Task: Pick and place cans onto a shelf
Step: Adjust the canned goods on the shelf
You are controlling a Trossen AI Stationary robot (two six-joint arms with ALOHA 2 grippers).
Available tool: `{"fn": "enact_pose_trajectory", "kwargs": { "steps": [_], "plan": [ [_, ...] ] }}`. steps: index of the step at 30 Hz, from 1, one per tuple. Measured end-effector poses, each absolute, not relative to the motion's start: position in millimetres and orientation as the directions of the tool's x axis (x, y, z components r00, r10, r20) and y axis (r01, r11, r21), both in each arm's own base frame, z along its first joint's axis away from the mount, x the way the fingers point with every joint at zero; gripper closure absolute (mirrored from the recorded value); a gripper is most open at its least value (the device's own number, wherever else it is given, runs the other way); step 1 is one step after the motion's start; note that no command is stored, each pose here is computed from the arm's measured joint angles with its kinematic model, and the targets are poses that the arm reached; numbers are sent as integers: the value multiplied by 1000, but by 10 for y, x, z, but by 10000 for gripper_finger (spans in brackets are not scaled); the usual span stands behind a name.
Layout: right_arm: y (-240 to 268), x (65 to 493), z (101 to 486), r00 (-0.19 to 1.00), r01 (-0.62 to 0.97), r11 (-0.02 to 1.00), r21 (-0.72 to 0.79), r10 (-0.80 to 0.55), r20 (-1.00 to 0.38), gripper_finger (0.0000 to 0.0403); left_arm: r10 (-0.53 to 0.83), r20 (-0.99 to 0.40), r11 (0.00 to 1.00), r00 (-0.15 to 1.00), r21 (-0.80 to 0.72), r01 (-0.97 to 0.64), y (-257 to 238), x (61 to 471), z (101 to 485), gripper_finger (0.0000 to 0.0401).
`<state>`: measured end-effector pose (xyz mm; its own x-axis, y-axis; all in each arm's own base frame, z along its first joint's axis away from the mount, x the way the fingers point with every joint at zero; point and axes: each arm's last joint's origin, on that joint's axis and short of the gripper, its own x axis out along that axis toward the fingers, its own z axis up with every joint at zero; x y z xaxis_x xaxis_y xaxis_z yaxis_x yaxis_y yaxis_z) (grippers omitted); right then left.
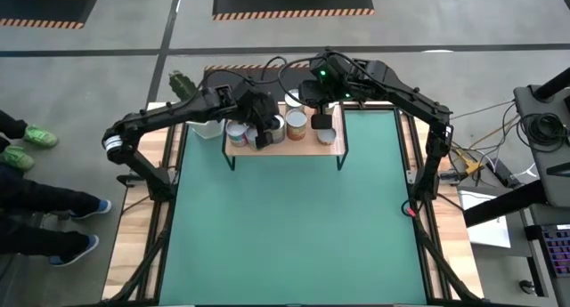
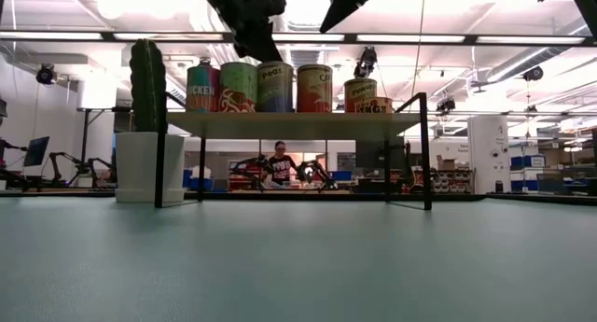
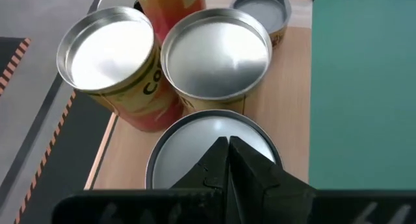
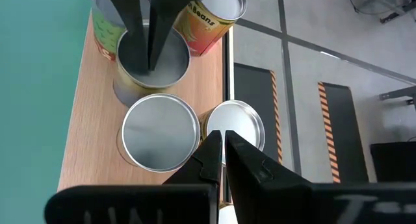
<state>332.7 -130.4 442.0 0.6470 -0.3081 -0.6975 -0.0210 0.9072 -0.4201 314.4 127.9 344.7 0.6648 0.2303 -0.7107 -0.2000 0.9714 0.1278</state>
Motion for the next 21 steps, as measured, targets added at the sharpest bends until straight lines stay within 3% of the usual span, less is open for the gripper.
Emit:
{"fn": "enact_pose_trajectory", "kwargs": {
  "steps": [13, 21],
  "plan": [
    [-1304, 3328, 4418, 646, -22, 907, -421, -308, -698, 394, 246, -726, 969, 642, 167, -182, 1245, 3038, 3676, 401],
    [-1301, 3321, 4412, 640, -22, 910, -414, -305, -705, 394, 550, -714, 834, 433, 444, -328, 1300, 2646, 3893, 401]
  ]
}}
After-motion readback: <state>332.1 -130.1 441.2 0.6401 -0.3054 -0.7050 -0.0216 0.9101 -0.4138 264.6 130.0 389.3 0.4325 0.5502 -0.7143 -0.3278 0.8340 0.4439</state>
